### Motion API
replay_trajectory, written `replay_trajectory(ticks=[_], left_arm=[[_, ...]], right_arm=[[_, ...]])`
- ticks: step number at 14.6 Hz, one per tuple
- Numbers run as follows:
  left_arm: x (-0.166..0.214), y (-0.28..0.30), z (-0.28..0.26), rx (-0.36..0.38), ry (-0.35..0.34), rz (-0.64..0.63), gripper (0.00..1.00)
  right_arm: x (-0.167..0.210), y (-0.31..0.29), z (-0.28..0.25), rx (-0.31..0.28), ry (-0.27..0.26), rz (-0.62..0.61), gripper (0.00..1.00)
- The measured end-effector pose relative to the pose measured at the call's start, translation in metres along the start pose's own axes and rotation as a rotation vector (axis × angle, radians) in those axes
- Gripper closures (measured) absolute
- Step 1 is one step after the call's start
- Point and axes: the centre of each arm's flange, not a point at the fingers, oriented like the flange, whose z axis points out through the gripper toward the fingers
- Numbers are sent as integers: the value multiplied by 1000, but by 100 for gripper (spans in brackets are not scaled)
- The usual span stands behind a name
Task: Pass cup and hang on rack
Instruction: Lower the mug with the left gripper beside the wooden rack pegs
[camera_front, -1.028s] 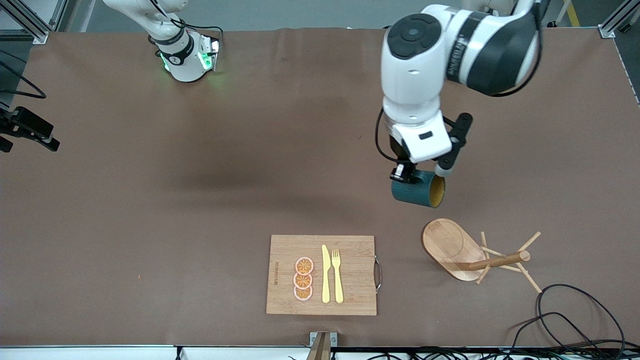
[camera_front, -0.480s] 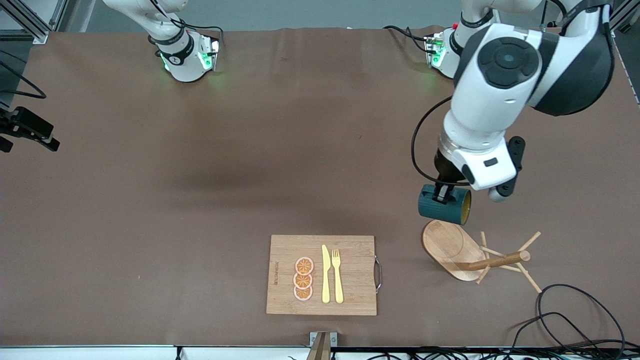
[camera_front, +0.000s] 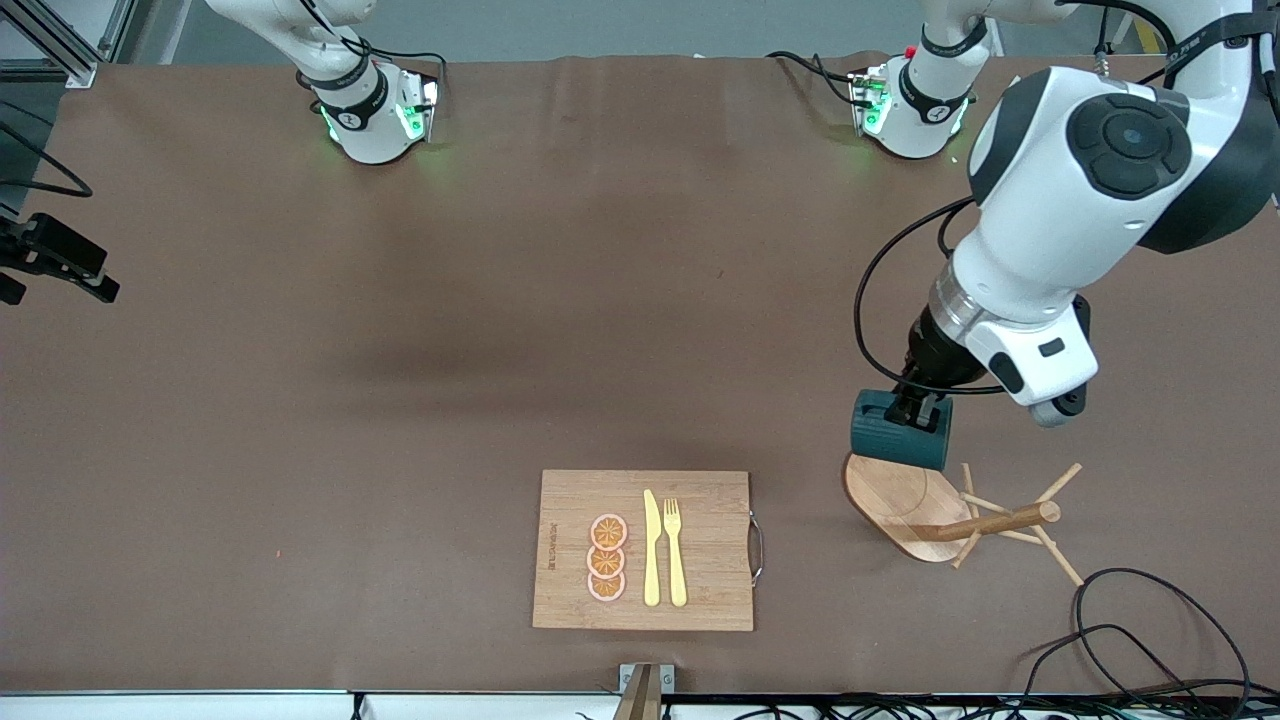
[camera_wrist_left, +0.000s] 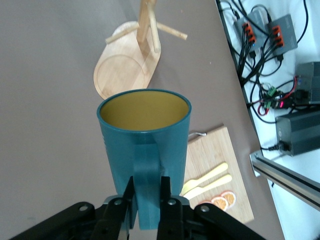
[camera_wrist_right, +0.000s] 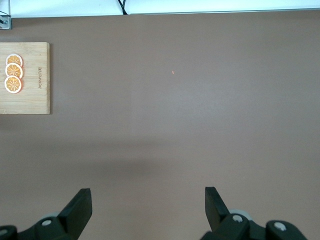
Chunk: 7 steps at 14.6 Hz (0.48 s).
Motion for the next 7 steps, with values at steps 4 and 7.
replay_trajectory(ticks=[4, 7], left_arm=[[45, -1, -3, -30, -170, 3, 79], [83, -6, -1, -64, -309, -34, 79]], right_arm=[[0, 0, 0, 0, 0, 0, 0], [0, 0, 0, 0, 0, 0, 0]])
